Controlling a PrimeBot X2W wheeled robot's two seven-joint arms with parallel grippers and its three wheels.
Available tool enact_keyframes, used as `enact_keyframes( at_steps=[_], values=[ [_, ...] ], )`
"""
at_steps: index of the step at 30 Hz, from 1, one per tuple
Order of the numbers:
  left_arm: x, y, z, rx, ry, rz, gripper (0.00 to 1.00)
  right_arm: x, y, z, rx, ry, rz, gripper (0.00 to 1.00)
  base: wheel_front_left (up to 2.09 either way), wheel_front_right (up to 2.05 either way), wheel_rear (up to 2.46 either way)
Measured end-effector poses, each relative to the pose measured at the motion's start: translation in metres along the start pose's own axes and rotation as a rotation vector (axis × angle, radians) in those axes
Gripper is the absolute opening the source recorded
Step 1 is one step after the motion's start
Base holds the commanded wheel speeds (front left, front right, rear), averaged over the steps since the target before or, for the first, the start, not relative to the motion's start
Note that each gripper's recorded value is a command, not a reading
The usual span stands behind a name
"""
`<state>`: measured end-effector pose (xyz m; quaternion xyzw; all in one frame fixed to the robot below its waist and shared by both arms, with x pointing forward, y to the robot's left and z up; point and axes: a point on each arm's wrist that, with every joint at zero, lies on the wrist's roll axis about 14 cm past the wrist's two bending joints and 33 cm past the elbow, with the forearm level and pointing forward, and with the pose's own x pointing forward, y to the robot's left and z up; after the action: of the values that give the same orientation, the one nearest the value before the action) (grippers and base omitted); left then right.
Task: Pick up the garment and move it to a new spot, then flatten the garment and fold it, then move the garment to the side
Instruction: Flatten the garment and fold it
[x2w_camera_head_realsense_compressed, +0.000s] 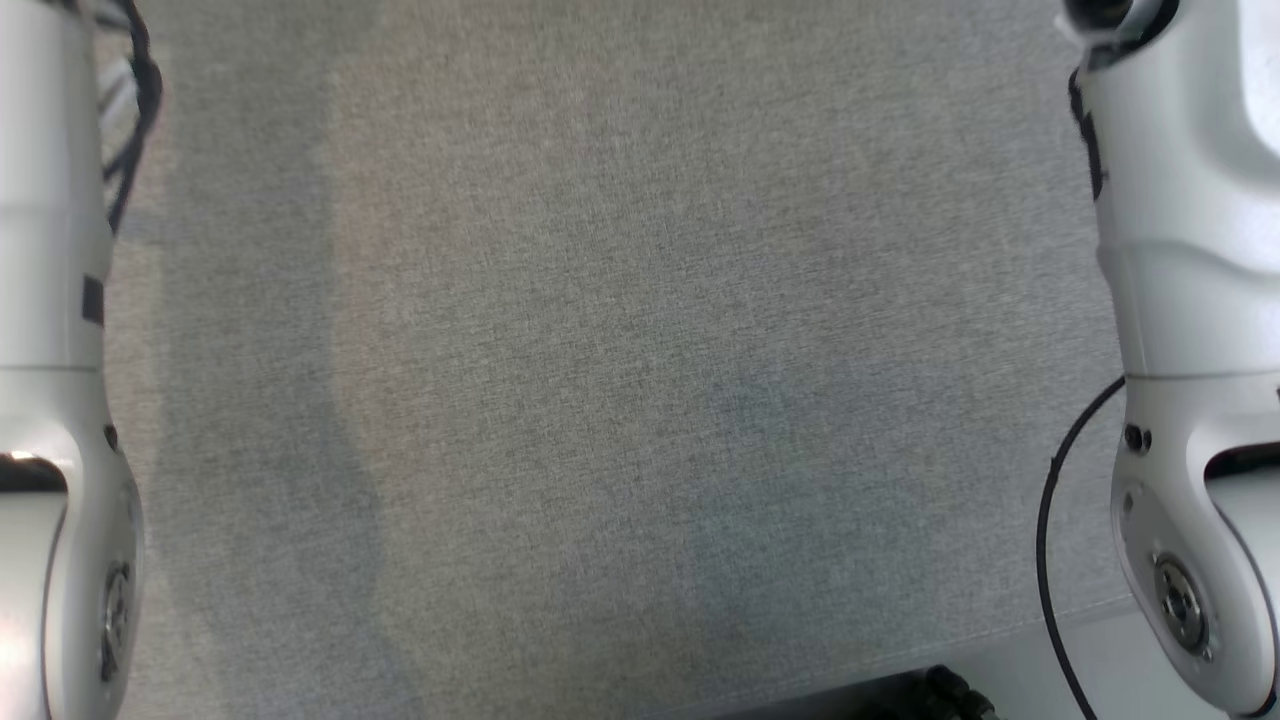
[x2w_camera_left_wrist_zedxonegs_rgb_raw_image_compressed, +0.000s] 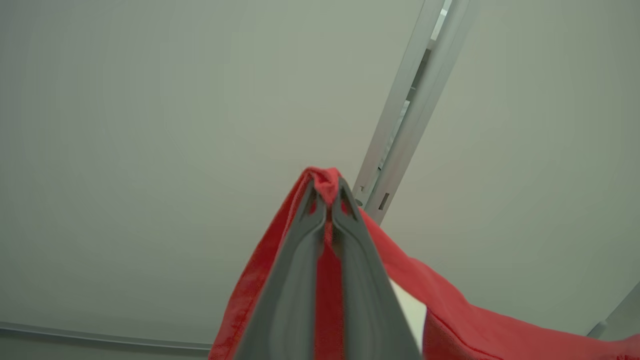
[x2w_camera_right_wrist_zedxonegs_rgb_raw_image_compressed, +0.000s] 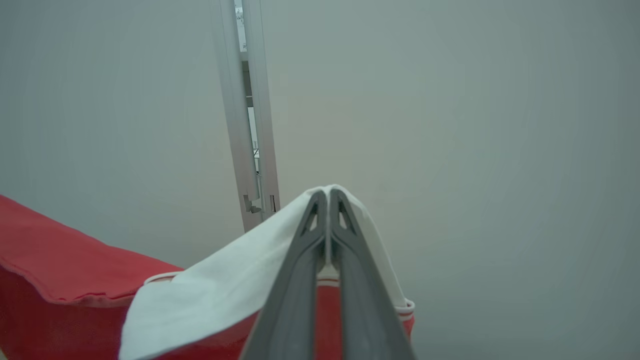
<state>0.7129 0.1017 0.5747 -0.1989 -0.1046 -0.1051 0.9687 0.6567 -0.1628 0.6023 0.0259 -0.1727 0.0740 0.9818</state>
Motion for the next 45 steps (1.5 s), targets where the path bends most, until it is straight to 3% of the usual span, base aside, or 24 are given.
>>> enact_keyframes(
  at_steps=[4, 9, 19, 35, 45],
  values=[
    [-0.017, 0.034, -0.064, -0.038, 0.108, 0.060, 0.00, -0.017, -0.005, -0.049, 0.044, 0.079, -0.022, 0.00, 0.00, 0.00, 0.00],
    [-0.043, 0.052, -0.102, -0.101, 0.171, 0.109, 0.00, -0.049, -0.013, -0.080, 0.077, 0.140, -0.060, 0.00, 0.00, 0.00, 0.00],
    [-0.103, 0.038, -0.098, -0.127, 0.196, 0.124, 0.00, -0.110, -0.012, -0.051, 0.118, 0.128, -0.099, 0.00, 0.00, 0.00, 0.00],
    [-0.258, 0.001, -0.049, -0.138, 0.215, 0.106, 0.00, -0.257, -0.007, 0.011, 0.174, 0.154, -0.204, 0.00, 0.00, 0.00, 0.00],
    [-0.332, -0.018, -0.023, -0.151, 0.205, 0.145, 0.00, -0.318, -0.003, 0.043, 0.202, 0.207, -0.230, 0.00, 0.00, 0.00, 0.00]
  ],
)
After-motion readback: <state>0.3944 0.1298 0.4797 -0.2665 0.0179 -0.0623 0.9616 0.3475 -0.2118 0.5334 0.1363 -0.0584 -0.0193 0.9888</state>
